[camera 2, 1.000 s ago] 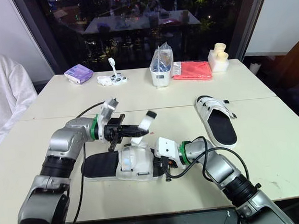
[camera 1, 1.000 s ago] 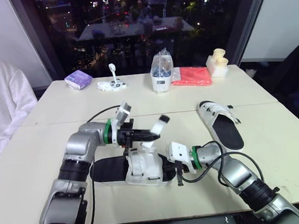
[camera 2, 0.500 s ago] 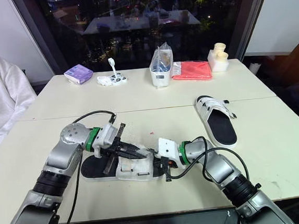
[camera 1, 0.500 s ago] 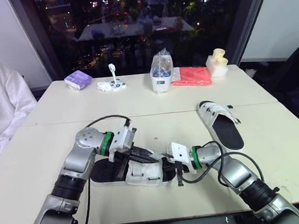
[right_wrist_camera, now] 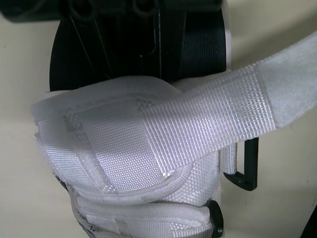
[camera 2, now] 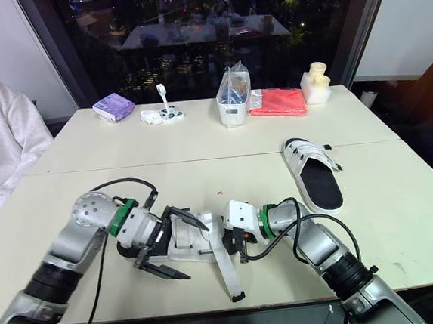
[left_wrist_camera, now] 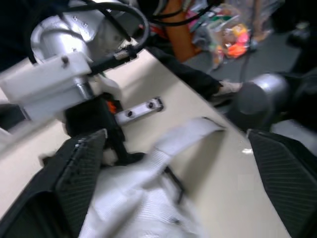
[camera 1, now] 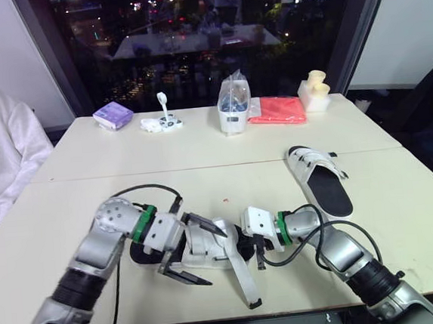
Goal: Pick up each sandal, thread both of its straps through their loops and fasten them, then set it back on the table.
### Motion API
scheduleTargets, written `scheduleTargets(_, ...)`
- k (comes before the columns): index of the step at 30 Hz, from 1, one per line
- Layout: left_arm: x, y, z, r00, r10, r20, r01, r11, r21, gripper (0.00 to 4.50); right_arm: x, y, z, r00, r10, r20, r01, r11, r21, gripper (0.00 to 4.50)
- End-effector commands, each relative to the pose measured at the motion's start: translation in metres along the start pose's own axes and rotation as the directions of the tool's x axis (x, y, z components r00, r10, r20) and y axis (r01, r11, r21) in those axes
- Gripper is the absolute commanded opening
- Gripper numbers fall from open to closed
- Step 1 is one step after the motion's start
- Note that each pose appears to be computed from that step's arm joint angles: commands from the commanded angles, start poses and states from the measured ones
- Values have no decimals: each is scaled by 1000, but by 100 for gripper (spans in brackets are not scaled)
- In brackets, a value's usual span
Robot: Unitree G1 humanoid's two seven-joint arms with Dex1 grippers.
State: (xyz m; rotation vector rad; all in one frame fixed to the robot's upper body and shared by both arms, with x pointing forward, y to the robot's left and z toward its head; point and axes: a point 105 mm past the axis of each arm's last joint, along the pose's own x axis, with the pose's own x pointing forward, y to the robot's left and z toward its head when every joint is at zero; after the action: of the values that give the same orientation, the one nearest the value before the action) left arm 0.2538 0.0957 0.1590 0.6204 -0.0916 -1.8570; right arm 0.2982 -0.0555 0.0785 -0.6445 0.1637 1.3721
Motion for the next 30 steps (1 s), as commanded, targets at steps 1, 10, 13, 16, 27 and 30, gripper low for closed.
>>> scheduleTargets(1,-23,-3,10,999,43,15,-39,985,-169,449,2,21,-48,985,63,-161,-46,993,105,0)
scheduleTargets(10,-18,-32,4,995,89,34,-51,801,-597,449,5,15,-47,986,58,-156,-43,994,99,0)
scheduleTargets(13,5,-32,-10,987,158,-3,-117,719,-685,449,6,14,-46,986,58,-154,-43,994,96,0)
scheduleTargets(16,15,-25,-14,977,212,-18,-153,641,-753,449,5,14,-46,986,59,-155,-44,994,98,0)
scheduleTargets(27,47,-32,-13,989,146,-15,-79,441,-894,449,3,19,-48,985,66,-157,-49,993,111,0)
scheduleTargets(30,51,-32,-18,986,159,-42,-104,405,-908,449,4,18,-49,985,65,-159,-48,993,109,0)
